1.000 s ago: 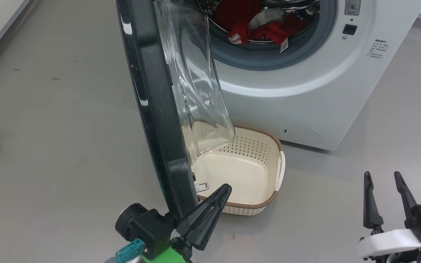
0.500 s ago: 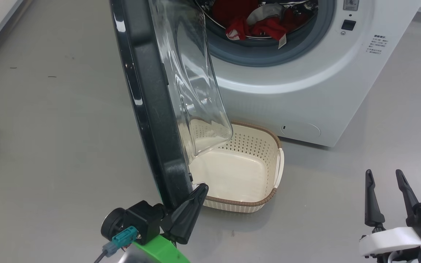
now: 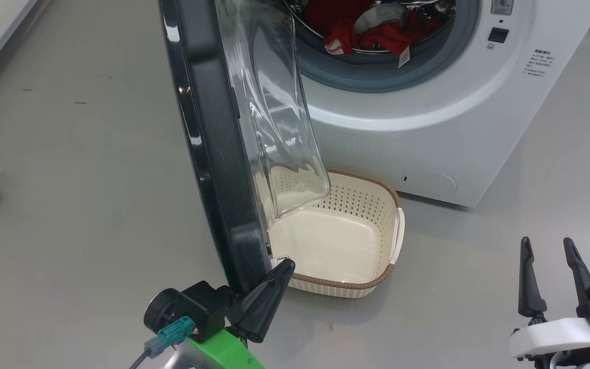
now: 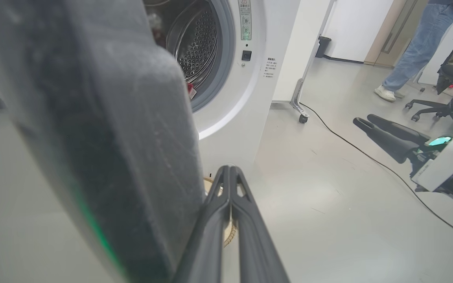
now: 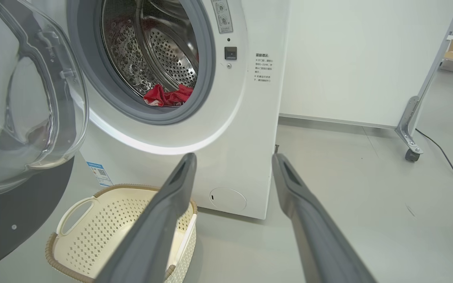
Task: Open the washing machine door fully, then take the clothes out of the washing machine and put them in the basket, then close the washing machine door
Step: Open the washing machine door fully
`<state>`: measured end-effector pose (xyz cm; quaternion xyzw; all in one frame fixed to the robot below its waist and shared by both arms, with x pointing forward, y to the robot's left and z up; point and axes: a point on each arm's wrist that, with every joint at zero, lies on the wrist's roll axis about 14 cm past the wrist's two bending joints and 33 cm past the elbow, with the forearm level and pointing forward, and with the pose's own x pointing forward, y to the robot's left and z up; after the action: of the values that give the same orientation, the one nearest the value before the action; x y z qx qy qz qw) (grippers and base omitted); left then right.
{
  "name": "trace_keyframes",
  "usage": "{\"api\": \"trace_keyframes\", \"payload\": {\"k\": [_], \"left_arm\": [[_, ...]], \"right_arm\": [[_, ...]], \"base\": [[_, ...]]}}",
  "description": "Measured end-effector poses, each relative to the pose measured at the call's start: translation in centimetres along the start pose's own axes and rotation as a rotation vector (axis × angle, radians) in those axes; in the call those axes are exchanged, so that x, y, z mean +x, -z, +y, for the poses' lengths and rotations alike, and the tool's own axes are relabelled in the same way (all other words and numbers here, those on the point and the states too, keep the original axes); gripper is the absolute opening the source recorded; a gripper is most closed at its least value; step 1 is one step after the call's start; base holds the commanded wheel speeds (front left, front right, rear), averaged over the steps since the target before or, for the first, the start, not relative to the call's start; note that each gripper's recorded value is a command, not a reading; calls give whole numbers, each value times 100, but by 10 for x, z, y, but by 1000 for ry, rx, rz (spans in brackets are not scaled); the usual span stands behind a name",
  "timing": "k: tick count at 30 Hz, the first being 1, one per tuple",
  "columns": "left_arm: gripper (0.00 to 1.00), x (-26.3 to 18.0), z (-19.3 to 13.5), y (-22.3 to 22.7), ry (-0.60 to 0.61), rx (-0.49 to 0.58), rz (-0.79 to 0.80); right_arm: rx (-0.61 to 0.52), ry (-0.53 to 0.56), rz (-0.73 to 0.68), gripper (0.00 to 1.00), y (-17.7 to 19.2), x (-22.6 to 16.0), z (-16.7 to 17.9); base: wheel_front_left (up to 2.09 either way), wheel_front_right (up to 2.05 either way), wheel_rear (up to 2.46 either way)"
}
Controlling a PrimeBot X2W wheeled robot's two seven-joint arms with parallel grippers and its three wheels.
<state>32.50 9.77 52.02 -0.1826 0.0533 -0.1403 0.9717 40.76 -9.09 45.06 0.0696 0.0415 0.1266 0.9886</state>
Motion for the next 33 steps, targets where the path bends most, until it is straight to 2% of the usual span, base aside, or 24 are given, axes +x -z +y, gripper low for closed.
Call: {"api": "trace_keyframes", "payload": {"k": [22,33], "left_arm": [[0,-30,37,-11,-181,32,-54],[0,-58,82,-19,-373,83,-81]], "right_arm": [[1,-115,4,100,1,16,38],[6,-180,20,100,6,20,59]], "base": [[0,0,0],[0,0,0]]}}
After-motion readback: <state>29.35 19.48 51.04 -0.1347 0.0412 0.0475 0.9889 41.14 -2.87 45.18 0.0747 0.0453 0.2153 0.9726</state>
